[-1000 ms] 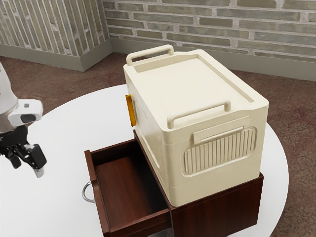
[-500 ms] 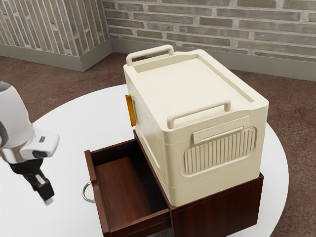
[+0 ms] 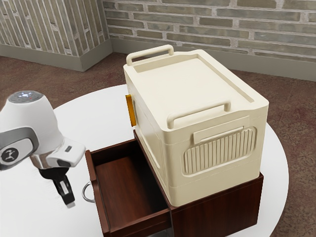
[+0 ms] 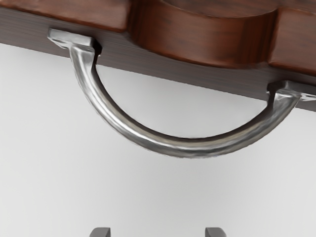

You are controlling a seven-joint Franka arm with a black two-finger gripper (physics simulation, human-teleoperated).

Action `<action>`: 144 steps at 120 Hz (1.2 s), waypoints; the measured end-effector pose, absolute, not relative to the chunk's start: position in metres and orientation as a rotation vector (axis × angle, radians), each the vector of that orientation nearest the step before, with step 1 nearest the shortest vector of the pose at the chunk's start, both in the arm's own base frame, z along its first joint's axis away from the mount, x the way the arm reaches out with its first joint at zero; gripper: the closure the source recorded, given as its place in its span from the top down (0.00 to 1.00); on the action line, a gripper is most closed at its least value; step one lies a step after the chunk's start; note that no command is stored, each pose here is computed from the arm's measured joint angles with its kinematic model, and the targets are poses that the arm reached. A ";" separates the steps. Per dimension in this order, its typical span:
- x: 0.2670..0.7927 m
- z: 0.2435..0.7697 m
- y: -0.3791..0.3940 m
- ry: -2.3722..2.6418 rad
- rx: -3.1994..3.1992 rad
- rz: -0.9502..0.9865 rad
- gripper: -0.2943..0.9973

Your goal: Push the drawer handle with one arm to close the drawer

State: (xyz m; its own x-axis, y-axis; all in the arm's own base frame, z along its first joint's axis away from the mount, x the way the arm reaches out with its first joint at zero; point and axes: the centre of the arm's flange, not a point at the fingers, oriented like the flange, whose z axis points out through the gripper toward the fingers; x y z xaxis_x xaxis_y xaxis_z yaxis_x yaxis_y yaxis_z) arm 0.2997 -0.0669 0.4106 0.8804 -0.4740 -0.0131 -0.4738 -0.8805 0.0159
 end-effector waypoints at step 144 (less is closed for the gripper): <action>0.391 0.401 -0.131 -1.084 2.925 0.111 0.25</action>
State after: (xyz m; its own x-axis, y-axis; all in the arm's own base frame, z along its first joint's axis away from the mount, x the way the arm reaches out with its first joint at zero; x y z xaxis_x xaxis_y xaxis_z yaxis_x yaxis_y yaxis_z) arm 0.3907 -0.1312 0.4007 0.7564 -0.6499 0.0738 -0.6514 -0.7588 -0.0060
